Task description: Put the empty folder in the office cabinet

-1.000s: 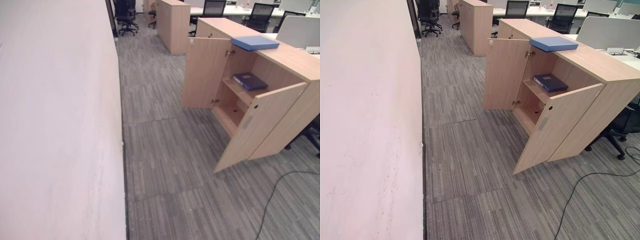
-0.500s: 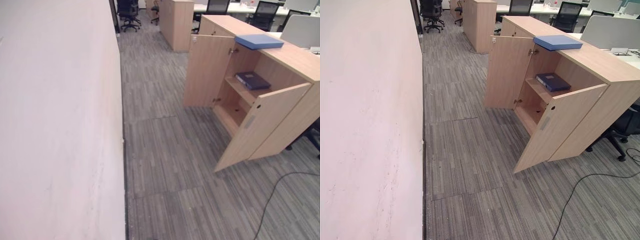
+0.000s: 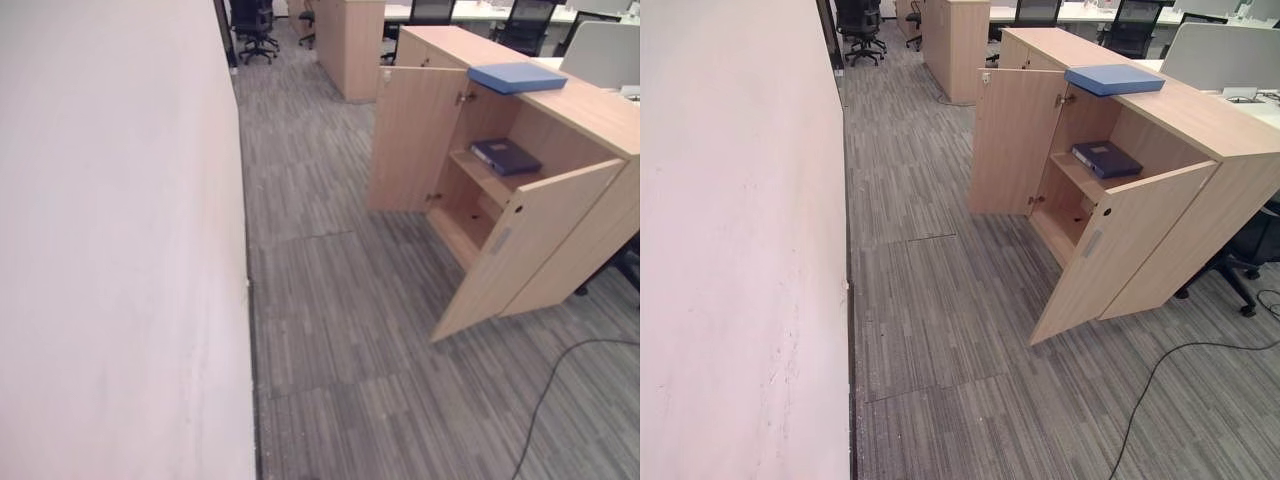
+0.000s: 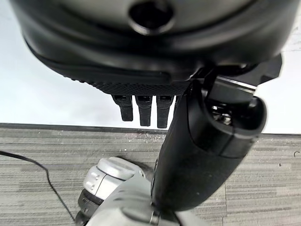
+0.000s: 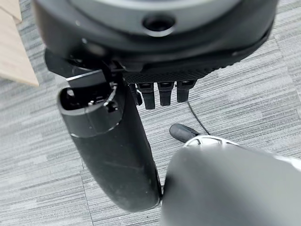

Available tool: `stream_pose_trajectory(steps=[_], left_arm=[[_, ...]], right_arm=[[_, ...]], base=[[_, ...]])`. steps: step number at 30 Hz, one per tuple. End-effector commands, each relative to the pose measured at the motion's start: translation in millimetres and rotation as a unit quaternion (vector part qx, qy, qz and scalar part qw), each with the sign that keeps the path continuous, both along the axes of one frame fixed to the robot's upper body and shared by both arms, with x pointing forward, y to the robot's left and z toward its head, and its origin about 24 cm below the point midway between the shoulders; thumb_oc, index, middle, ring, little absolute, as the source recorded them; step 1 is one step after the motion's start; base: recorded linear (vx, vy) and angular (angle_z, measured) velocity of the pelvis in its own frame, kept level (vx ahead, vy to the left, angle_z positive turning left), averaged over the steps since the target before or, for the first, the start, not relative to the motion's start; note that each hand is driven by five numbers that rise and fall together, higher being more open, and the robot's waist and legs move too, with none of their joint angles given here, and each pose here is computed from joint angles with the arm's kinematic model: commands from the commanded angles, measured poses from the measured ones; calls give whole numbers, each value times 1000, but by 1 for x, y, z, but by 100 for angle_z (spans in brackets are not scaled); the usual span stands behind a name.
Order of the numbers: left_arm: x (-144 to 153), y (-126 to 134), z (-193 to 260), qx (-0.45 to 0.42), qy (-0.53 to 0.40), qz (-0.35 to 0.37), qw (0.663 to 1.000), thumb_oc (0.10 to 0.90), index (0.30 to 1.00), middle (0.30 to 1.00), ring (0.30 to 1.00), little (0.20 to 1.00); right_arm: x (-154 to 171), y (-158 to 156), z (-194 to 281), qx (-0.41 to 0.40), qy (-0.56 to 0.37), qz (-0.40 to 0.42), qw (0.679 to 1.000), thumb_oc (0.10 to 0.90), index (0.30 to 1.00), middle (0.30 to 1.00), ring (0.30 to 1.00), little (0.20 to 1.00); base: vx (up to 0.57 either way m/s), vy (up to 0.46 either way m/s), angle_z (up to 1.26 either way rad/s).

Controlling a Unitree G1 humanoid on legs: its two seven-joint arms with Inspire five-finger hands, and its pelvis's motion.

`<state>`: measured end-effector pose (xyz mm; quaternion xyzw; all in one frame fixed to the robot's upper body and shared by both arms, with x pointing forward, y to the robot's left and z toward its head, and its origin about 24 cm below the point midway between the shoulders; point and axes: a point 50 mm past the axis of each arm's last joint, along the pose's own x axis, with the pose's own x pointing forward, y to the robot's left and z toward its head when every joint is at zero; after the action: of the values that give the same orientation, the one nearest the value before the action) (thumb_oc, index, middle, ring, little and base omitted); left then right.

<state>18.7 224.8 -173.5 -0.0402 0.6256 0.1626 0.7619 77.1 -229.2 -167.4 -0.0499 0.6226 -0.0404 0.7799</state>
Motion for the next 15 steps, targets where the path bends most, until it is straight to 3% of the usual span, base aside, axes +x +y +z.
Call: stream_pose_trajectory(steps=[1, 9, 11, 15], left_arm=[[-10, 16, 2, 12, 29, 16, 999, 800, 900, 900, 900, 900], [3, 19, 4, 18, 15, -14, 1000, 800, 900, 900, 900, 900], [17, 11, 3, -1, -2, -43, 999, 800, 900, 900, 900, 900], [27, 13, 5, 5, -27, -18, 999, 800, 900, 900, 900, 900]], right_arm=[[18, -20, 8, -30, 2, 36, 999, 800, 900, 900, 900, 900], [18, -19, 8, -31, 15, 68, 997, 800, 900, 900, 900, 900], [16, -42, 15, -64, 30, 57, 996, 800, 900, 900, 900, 900], [19, -43, 16, -71, 24, 69, 995, 800, 900, 900, 900, 900]], base=[[-9, 3, -15], [50, -76, -11], [100, -130, 2], [-39, -119, 13]])
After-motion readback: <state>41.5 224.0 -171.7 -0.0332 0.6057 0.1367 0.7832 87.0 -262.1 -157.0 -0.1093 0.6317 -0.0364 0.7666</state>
